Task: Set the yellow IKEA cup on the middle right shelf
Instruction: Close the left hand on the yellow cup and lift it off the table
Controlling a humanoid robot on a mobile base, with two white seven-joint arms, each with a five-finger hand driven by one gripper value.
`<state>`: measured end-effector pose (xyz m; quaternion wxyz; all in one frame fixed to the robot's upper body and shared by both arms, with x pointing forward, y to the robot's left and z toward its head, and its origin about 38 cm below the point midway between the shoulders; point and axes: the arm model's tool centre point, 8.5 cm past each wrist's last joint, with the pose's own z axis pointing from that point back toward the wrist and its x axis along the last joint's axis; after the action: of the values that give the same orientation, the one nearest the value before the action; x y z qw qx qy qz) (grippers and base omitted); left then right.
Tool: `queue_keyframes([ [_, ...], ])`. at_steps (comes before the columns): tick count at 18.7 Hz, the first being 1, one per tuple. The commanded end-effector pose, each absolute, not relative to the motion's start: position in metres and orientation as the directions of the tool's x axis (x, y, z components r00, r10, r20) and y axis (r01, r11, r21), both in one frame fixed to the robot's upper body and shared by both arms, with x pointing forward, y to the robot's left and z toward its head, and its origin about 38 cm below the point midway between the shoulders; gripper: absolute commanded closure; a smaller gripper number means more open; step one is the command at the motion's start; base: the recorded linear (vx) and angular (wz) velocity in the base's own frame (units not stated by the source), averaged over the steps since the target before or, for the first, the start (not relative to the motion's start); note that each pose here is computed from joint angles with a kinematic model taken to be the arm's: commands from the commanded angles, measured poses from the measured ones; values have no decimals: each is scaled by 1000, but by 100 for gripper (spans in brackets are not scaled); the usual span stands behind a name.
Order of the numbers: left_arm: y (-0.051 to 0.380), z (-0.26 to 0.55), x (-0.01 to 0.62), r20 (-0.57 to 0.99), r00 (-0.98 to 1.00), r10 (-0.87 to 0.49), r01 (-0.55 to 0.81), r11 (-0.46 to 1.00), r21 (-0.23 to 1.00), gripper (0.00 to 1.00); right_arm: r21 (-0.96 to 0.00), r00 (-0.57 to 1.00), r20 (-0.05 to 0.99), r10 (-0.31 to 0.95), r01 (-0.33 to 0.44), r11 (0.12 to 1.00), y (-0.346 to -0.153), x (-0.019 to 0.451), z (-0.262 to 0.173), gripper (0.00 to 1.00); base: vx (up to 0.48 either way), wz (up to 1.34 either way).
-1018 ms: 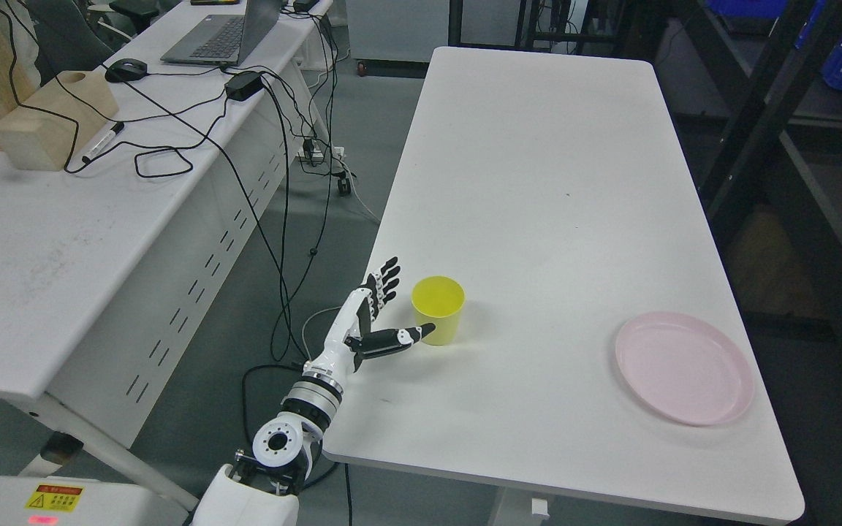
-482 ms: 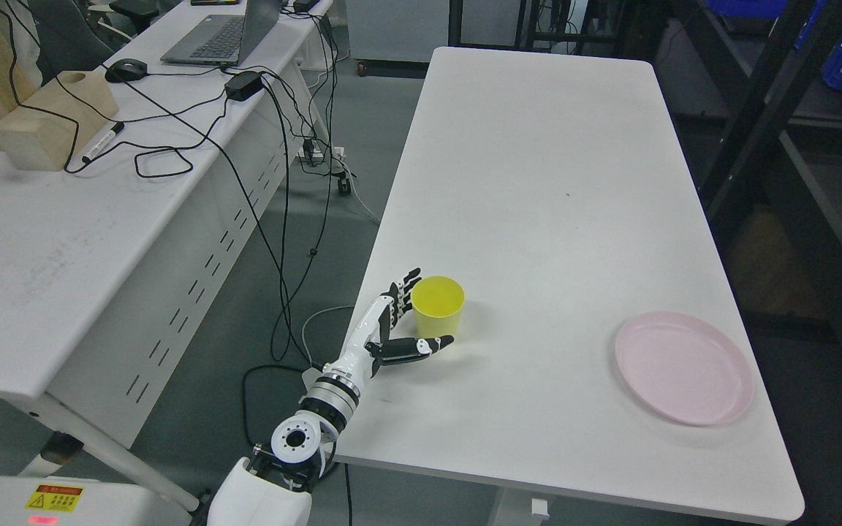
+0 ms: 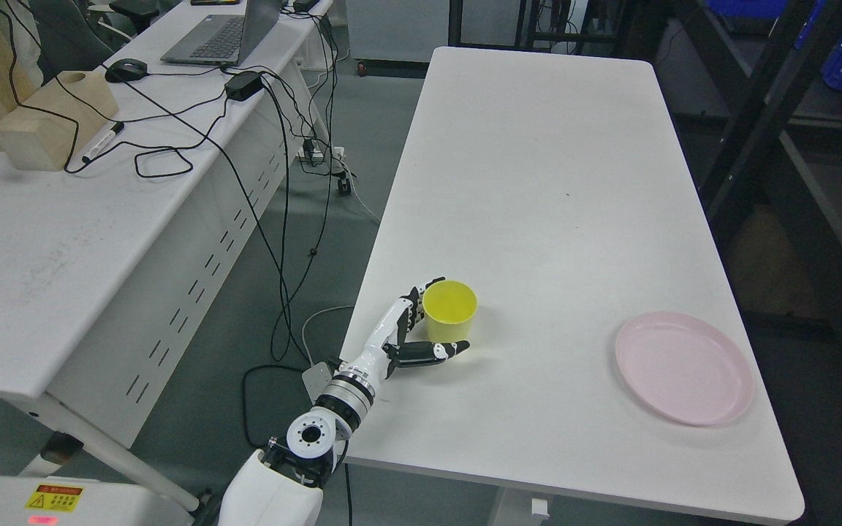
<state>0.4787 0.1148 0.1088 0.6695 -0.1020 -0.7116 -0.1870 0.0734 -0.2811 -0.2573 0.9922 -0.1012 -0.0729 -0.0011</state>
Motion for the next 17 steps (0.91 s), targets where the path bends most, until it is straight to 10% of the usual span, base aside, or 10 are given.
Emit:
queue_keyframes([
  [1,115,99,481,987,-75,-143,412,897,161,37,-213,991,132,6,22,977,-291,64,-257,1,0,0],
  [7,134,118,480,974,-226,6,357,931,77,100,-213,991,132,6,22,977,-291,64,-257,1,0,0],
  [17,154,154,400,888,-425,175,325,945,-31,100,-213,991,132,6,22,977,-291,64,-257,1,-2,-2],
])
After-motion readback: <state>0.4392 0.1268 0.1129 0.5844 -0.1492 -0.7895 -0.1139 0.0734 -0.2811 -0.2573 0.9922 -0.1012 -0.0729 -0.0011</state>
